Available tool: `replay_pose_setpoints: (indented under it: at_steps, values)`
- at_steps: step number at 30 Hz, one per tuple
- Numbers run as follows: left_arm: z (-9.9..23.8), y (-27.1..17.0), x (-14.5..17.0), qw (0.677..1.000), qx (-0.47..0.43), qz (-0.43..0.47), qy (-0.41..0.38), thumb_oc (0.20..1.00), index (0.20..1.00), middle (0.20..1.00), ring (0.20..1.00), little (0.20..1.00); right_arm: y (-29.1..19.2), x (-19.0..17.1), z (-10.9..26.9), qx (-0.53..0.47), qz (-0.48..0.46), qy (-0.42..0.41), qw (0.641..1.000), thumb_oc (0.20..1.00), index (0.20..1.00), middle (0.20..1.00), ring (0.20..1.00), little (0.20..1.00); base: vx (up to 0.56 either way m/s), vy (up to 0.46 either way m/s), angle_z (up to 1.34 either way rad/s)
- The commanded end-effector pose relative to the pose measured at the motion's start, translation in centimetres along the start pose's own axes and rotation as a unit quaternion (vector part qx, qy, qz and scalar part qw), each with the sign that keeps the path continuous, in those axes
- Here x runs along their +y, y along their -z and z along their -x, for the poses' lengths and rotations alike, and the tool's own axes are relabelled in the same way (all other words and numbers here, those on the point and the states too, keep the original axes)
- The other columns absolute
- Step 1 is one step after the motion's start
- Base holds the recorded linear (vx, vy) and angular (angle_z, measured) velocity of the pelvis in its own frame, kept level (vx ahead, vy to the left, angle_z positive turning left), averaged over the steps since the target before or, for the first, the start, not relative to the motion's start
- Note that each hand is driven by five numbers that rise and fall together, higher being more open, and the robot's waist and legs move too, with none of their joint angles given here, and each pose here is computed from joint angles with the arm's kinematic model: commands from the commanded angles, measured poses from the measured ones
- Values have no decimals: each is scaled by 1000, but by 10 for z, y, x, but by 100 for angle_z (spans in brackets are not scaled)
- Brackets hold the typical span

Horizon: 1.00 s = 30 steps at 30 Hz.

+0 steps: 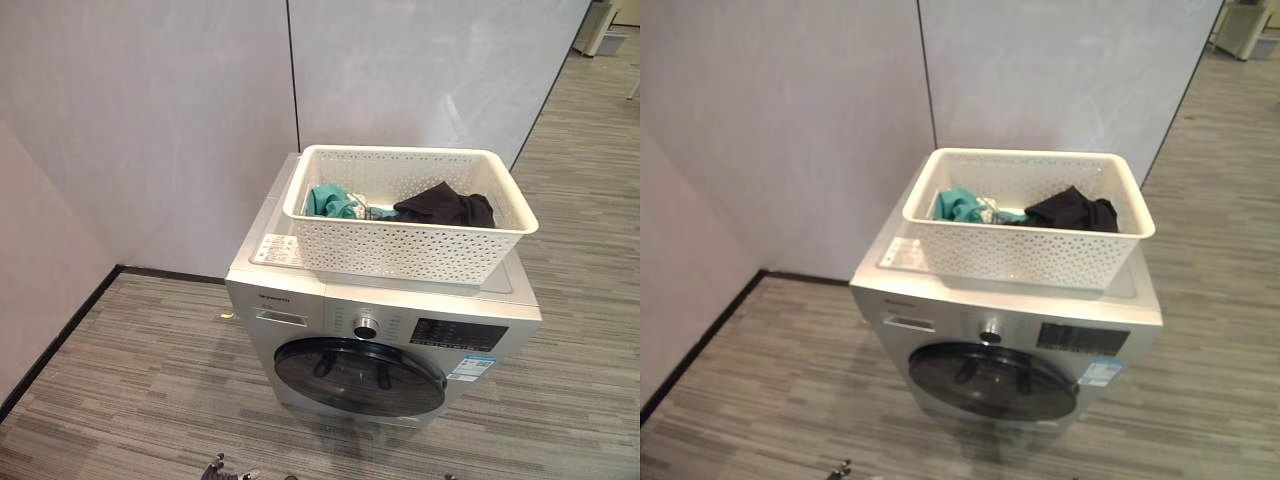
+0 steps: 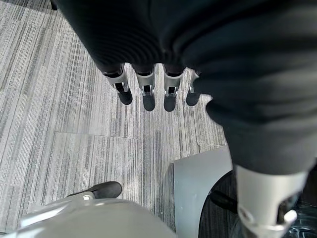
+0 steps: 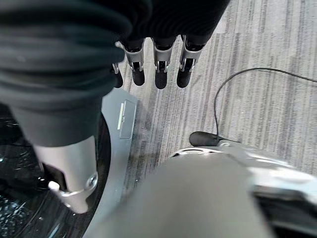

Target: Grab the laundry basket,head to the washer,open it,put in the laundry and shut it.

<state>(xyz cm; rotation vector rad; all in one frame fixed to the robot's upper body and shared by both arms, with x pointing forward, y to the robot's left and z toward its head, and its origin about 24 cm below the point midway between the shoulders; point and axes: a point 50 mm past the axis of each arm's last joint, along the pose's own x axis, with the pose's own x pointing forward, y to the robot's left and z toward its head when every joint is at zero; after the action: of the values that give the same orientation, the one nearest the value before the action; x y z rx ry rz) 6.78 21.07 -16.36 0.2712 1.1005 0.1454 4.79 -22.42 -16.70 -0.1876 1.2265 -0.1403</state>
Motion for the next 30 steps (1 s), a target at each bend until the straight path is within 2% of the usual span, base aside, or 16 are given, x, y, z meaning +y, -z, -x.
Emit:
replay_pose_setpoints:
  at_steps: [1, 8, 30]
  values:
    - [-8, -26, 1, 999, -34, -10, -1, 1000, 1000, 1000, 1000, 1000, -24, -2, -5, -26, 20, -1, 999, 1000, 1000, 1000, 1000, 1000, 0, 0, 0]
    - [-8, -23, 2, 1000, -27, -4, -4, 1000, 1000, 1000, 1000, 1000, -16, -6, -5, -8, -10, 11, 1000, 1000, 1000, 1000, 1000, 1000, 0, 0, 0]
    - [-9, -27, 7, 999, -36, -4, -4, 1000, 1000, 1000, 1000, 1000, -16, -10, -6, 3, -19, 18, 1000, 1000, 1000, 1000, 1000, 1000, 7, 29, -1]
